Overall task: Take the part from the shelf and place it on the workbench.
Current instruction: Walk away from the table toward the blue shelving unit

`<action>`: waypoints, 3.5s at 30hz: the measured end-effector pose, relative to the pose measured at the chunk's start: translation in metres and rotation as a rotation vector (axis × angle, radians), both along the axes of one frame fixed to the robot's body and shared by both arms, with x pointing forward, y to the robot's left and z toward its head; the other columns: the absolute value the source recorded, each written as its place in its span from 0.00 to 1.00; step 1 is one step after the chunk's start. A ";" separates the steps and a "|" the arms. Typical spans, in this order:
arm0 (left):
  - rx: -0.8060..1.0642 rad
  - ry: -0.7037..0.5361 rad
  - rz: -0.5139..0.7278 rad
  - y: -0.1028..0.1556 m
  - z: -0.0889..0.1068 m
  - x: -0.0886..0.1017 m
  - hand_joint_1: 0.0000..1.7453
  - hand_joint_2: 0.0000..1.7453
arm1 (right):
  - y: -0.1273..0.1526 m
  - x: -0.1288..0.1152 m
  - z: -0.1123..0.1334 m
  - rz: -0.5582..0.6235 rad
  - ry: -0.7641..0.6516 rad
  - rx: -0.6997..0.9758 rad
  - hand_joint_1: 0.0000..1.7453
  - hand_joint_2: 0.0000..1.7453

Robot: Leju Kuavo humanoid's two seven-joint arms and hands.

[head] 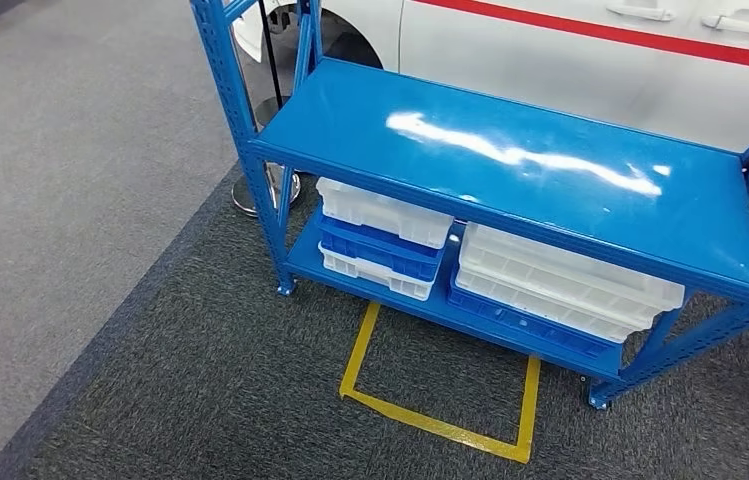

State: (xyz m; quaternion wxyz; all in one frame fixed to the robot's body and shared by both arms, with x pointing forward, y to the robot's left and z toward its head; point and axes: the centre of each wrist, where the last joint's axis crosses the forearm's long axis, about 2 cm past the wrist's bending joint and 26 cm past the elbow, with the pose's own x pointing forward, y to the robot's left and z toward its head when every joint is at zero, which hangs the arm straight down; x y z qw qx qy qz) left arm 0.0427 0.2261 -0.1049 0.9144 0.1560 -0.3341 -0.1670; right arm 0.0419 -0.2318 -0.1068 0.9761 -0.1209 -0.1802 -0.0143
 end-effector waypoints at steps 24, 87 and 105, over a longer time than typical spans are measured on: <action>-0.001 -0.001 -0.011 0.000 0.000 0.003 0.00 0.50 | 0.000 0.002 0.000 -0.003 0.077 0.002 0.00 0.00; -0.206 0.355 0.274 0.051 -0.008 -0.052 0.00 0.00 | -0.050 0.005 -0.001 0.001 0.035 0.118 0.00 0.25; -0.353 0.335 0.317 0.064 -0.002 -0.009 0.00 0.00 | -0.053 -0.063 -0.006 0.012 0.185 0.237 0.00 1.00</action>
